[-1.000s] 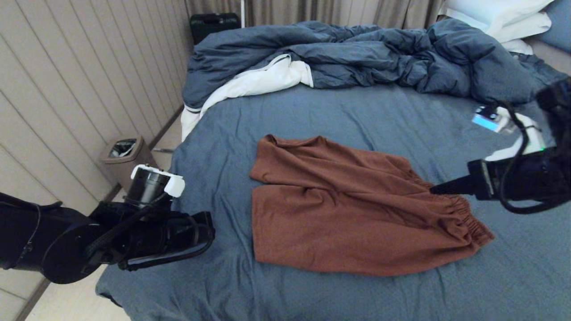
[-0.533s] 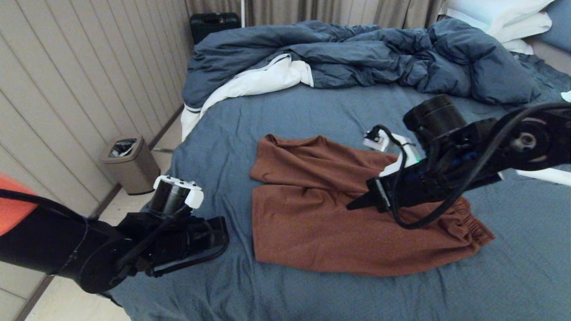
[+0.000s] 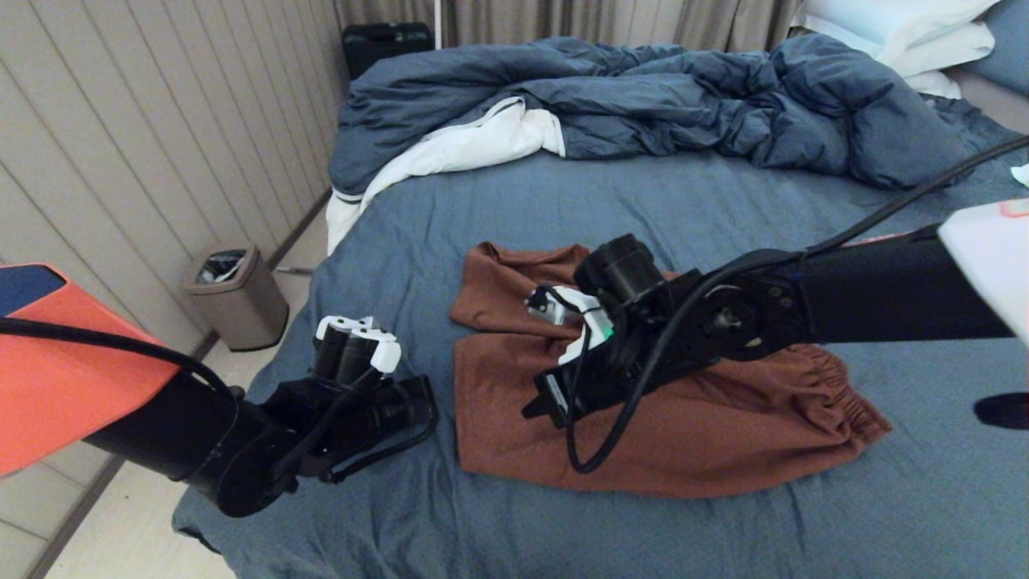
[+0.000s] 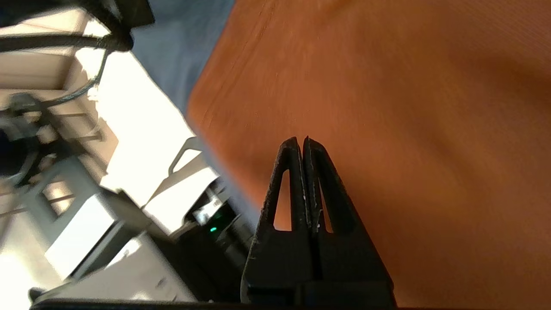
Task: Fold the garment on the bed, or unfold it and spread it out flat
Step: Unford the brown shorts
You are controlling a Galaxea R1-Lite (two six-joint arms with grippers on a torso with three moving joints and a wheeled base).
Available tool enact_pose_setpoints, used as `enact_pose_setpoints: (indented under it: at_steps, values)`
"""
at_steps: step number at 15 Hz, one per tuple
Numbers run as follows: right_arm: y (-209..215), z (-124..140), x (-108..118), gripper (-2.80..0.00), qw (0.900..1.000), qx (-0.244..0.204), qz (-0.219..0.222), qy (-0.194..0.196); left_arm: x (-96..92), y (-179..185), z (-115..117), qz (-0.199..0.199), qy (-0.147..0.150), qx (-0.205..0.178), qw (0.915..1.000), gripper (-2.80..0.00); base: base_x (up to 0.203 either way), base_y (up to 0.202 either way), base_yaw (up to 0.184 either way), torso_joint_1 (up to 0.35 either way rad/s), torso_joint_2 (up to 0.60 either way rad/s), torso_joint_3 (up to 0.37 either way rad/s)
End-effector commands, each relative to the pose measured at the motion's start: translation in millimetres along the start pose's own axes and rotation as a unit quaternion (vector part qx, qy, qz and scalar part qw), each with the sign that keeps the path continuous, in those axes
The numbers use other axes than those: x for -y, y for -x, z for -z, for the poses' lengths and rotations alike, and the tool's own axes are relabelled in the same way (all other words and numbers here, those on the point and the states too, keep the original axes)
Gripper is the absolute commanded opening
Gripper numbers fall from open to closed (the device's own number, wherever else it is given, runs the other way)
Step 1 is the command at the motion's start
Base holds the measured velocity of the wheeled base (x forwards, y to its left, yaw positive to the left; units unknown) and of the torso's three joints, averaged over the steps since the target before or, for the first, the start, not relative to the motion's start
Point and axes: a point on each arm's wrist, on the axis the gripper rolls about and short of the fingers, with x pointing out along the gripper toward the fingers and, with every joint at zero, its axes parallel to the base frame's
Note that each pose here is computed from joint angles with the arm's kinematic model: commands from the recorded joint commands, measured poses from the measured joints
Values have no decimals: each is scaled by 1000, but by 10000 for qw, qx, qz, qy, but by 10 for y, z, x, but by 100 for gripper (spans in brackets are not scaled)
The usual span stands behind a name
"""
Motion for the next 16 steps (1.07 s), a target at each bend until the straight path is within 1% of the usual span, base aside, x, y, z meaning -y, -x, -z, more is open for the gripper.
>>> enact_pose_setpoints:
  at_steps: [1,2,6,8,10,12,14,16]
  values:
    - [-321,24,51,-280,9999,-139,17,3,60,-141,45,24,-30,-70,10000,-280,0,0,0,0,0,0]
    - [-370,16,68,-280,9999,-99,29,15,111,-142,77,83,-74,-106,9999,-280,0,0,0,0,0,0]
    - [-520,-155,88,-280,9998,174,105,12,331,-21,230,387,-283,-239,9986,-280,0,0,0,0,0,0]
    - [-611,-175,109,-280,9991,201,363,-10,369,11,278,431,-342,-286,9981,-280,0,0,0,0,0,0]
    - [-715,-224,133,-280,9974,283,657,-42,445,104,331,568,-429,-334,9969,-280,0,0,0,0,0,0]
    - [-712,-254,137,-280,9970,358,677,-63,487,168,351,655,-464,-358,9961,-280,0,0,0,0,0,0]
    - [-659,-337,163,-280,9956,554,709,-268,519,270,363,784,-509,-416,9948,-280,0,0,0,0,0,0]
    - [-663,-373,192,-280,9944,656,746,-372,542,298,423,877,-571,-538,9931,-280,0,0,0,0,0,0]
